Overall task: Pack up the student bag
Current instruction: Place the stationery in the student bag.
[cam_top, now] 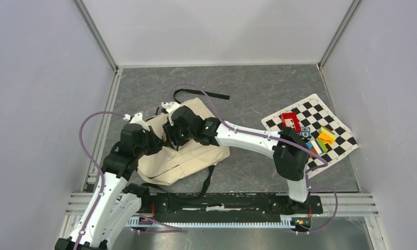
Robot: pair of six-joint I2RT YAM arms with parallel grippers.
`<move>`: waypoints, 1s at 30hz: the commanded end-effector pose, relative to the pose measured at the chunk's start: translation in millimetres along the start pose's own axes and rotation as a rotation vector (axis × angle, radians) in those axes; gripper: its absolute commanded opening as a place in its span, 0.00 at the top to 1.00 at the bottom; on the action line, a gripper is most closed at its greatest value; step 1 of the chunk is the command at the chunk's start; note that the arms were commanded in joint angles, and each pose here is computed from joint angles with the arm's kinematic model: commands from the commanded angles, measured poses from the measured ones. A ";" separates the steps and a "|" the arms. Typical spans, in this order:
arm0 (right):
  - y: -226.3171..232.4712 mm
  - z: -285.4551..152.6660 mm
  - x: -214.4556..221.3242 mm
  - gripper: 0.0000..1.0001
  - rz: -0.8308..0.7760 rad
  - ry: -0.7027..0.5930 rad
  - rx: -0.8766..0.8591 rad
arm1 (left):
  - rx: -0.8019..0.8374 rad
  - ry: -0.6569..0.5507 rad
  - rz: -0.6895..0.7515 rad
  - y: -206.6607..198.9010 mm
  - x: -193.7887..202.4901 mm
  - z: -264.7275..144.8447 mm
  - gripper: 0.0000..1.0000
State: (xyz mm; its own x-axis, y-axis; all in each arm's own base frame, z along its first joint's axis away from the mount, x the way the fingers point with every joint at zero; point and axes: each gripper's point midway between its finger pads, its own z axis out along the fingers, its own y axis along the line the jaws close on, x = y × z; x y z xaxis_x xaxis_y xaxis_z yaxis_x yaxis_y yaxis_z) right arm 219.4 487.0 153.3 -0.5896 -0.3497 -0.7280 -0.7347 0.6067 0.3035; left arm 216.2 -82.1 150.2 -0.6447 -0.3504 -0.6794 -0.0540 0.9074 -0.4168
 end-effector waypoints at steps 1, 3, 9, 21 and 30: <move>-0.8 17.3 -32.0 1.00 0.006 -0.079 0.038 | 0.014 -0.093 0.038 -5.4 -25.4 -5.4 0.98; -8.4 29.5 -20.0 1.00 0.003 -0.027 0.070 | 0.014 -0.097 0.037 -5.5 -26.2 -5.9 0.98; -37.8 28.2 15.1 1.00 0.004 0.063 0.195 | 0.011 -0.098 0.038 -5.0 -26.4 -5.9 0.98; -96.7 -8.8 23.9 0.84 -0.084 0.084 0.485 | 0.010 -0.095 0.037 -4.8 -25.7 -5.2 0.98; -41.6 -37.7 -47.0 0.36 -0.138 -0.066 0.252 | 0.007 -0.092 0.038 -4.3 -25.7 -4.5 0.98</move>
State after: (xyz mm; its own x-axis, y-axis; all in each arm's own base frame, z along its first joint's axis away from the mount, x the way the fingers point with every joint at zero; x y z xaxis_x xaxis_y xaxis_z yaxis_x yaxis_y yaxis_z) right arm 256.0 458.2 123.4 -0.5428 -0.4444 -0.7127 -0.6662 0.7445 0.0432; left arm 215.3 -82.7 149.8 -0.6490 -0.3497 -0.6757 -0.0513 0.9062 -0.4197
